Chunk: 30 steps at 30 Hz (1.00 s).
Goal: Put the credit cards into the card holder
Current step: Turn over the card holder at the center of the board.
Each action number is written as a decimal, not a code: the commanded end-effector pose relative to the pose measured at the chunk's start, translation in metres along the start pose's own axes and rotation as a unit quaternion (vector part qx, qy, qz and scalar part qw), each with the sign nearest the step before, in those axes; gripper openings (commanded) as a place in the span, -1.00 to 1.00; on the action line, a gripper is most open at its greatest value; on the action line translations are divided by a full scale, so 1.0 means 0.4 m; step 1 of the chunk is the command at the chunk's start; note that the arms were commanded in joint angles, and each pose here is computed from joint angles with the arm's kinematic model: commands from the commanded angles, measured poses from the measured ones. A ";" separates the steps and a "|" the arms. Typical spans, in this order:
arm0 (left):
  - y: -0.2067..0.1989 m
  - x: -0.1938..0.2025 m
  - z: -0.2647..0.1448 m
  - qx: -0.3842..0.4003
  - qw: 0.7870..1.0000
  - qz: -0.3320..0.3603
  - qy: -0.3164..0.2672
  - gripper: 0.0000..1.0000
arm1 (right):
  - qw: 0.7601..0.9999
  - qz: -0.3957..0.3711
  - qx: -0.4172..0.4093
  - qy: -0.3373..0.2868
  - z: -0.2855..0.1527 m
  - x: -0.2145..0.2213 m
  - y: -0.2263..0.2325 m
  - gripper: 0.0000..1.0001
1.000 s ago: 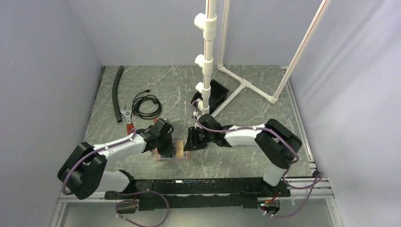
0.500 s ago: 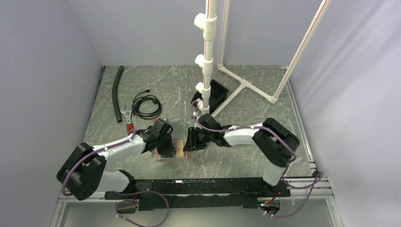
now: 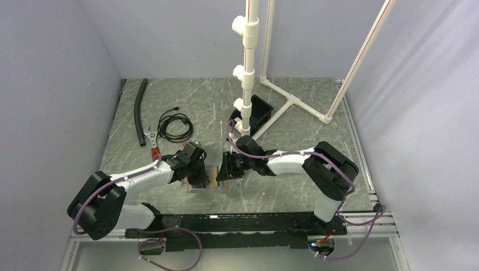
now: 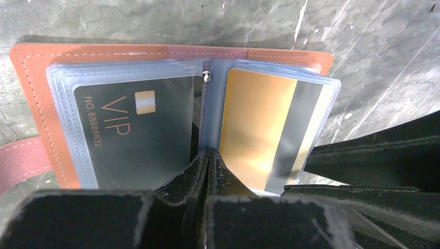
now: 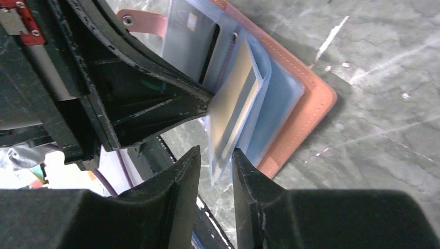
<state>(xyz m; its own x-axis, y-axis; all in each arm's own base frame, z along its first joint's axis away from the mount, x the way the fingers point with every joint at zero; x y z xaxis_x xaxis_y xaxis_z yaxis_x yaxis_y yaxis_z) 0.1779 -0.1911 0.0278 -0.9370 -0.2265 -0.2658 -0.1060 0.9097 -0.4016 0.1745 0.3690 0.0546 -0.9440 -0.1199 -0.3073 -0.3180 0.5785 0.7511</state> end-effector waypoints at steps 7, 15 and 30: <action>-0.015 -0.005 -0.036 0.005 1.000 0.001 -0.006 -0.76 | 0.997 -0.013 -0.079 -0.013 0.009 -0.046 0.102 -0.45; -0.012 0.002 -0.081 0.002 1.000 -0.018 -0.005 -0.49 | 0.996 -0.025 -0.084 -0.006 0.018 -0.056 0.114 -0.36; 0.021 -0.019 -0.192 -0.016 0.998 -0.045 -0.051 -0.22 | 0.994 -0.028 -0.105 0.008 0.035 -0.056 0.128 -0.18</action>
<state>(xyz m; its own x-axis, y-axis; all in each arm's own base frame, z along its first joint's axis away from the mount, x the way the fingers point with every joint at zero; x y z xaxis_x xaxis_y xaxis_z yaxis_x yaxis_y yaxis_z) 0.1519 -0.1609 0.0822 -0.9072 -0.3053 -0.2894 -0.1775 0.9015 -0.3946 0.1753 0.3976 0.0716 -0.9438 -0.1599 -0.2893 -0.3305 0.4672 0.8200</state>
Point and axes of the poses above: each gripper's point midway between its finger pads, its own z axis out along the fingers, its own y axis along the line the jaws close on, x = y × z, the point moved 1 cm from there along -z, back along the fingers, and after that the axes turned 2 degrees about z, right-handed, at the moved point
